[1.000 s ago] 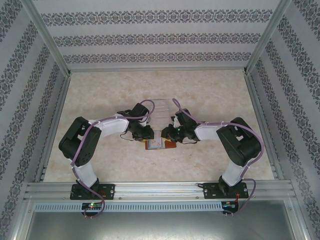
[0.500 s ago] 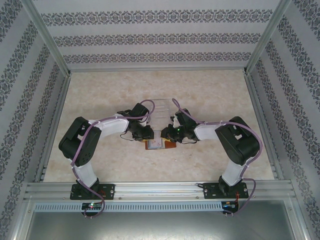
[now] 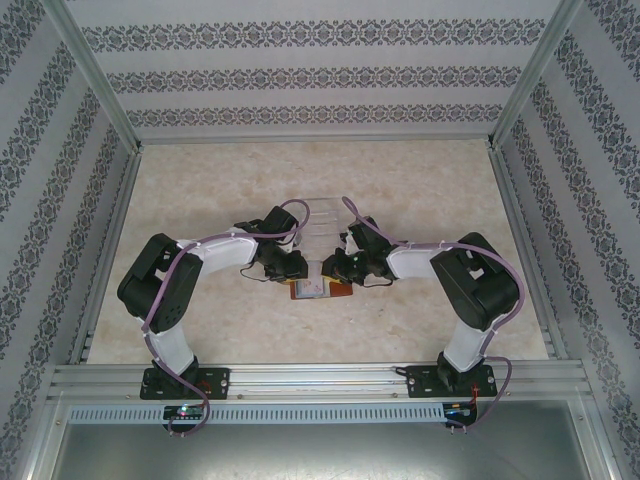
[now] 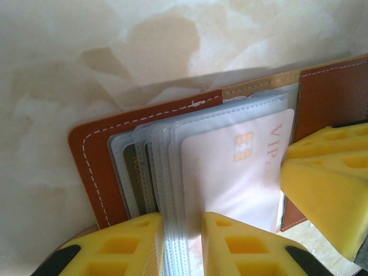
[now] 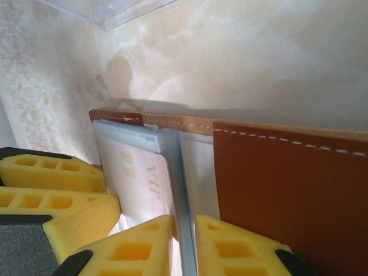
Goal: Take the credit cards out of the card holder
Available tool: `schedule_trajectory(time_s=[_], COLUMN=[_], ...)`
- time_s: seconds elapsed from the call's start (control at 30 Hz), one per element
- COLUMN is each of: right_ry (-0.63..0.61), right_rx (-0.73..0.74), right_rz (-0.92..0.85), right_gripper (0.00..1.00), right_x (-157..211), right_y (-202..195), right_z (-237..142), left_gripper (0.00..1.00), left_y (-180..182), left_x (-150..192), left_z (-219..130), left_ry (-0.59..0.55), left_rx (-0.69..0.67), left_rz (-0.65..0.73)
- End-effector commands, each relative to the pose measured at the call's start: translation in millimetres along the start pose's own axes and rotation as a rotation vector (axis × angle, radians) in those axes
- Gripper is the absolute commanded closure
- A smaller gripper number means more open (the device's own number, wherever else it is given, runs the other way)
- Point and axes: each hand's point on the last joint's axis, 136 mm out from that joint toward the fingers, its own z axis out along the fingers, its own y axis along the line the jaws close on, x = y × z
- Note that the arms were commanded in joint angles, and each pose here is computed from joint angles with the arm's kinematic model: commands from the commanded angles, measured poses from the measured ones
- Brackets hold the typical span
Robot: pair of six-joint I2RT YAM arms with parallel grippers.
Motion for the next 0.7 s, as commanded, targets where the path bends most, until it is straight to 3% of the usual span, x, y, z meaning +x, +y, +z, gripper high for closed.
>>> schedule_trajectory(time_s=[0.0, 0.2, 0.47, 0.67], right_ry=[-0.005, -0.02, -0.009, 0.015], right_rx=[0.109, 0.135, -0.029, -0.016], right_rz=[0.007, -0.002, -0.035, -0.024], right_gripper=[0.84, 0.84, 0.79, 0.76], right_x=[5, 2, 2, 5], right_y=[-19, -20, 15, 10], right_z=[-6, -11, -12, -6], left_gripper=[0.76, 0.76, 0.76, 0.76], left_y=[26, 28, 28, 27], left_x=[22, 23, 23, 23], left_z=[14, 14, 14, 14], left_ry=[0.066, 0.068, 0.068, 0.066], left_rx=[-0.104, -0.107, -0.105, -0.103], left_rz=[-0.008, -0.013, -0.012, -0.012])
